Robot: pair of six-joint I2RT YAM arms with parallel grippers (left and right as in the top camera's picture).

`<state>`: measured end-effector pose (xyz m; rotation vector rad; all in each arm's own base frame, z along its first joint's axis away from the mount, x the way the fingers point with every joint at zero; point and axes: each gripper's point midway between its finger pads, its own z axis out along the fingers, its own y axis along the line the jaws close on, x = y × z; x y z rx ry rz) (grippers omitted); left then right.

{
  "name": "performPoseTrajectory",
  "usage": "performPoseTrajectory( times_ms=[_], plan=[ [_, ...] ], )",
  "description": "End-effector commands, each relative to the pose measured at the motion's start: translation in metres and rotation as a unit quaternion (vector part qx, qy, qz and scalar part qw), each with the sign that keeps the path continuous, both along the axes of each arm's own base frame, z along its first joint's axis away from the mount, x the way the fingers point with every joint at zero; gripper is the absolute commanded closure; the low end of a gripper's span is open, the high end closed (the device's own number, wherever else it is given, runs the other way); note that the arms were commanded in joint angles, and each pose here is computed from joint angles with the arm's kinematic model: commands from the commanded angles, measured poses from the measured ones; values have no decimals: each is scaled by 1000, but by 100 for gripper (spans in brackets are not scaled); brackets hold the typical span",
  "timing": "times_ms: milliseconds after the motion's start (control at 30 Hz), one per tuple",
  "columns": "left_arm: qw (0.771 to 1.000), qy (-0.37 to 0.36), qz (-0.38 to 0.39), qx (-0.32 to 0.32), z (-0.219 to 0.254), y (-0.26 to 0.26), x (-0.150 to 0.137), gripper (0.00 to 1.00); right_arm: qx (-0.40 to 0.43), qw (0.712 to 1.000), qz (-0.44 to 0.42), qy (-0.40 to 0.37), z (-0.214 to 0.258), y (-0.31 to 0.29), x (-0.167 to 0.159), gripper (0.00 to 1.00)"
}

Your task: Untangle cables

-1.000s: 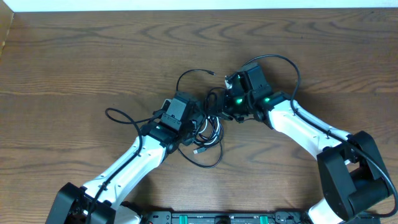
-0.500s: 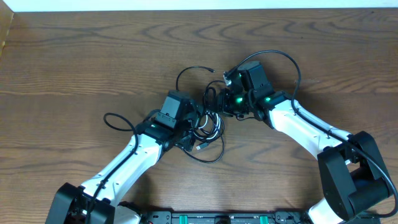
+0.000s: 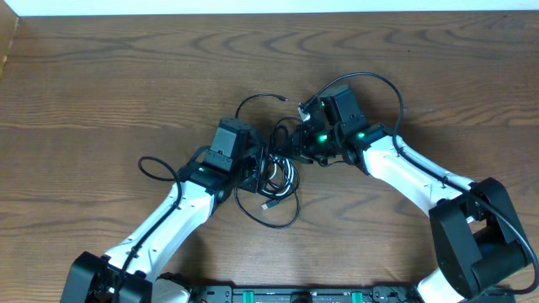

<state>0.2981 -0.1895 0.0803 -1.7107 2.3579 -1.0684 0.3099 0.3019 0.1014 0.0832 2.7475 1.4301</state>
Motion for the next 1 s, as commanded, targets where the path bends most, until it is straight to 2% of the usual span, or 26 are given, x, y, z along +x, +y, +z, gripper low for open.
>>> performPoseTrajectory(
  times_ms=[0,67,167,300,467,533,567,767,967],
  plan=[
    [1000,-15,22,13,5,8,8,69,23,1000,9,7,13,7,-3,99],
    [999,-17,27,19,5,10,9,78,23,1000,10,7,13,7,-3,99],
    [999,-22,35,29,4,14,11,85,24,1000,11,7,13,7,-4,99],
    [998,-29,43,47,2,20,14,85,24,1000,11,7,13,7,-4,99],
    [993,-63,13,95,1,29,19,85,24,1000,11,7,13,7,-4,99],
    [991,-77,-4,113,1,31,20,93,24,1000,11,7,13,7,-4,99],
    [989,-82,-11,119,1,31,21,92,24,1000,11,7,13,7,-4,98],
    [987,-102,-27,125,4,29,25,92,19,1000,10,-1,12,6,-2,73],
    [980,-131,-56,138,9,27,30,93,0,1000,-4,-8,6,2,3,69]
  ],
)
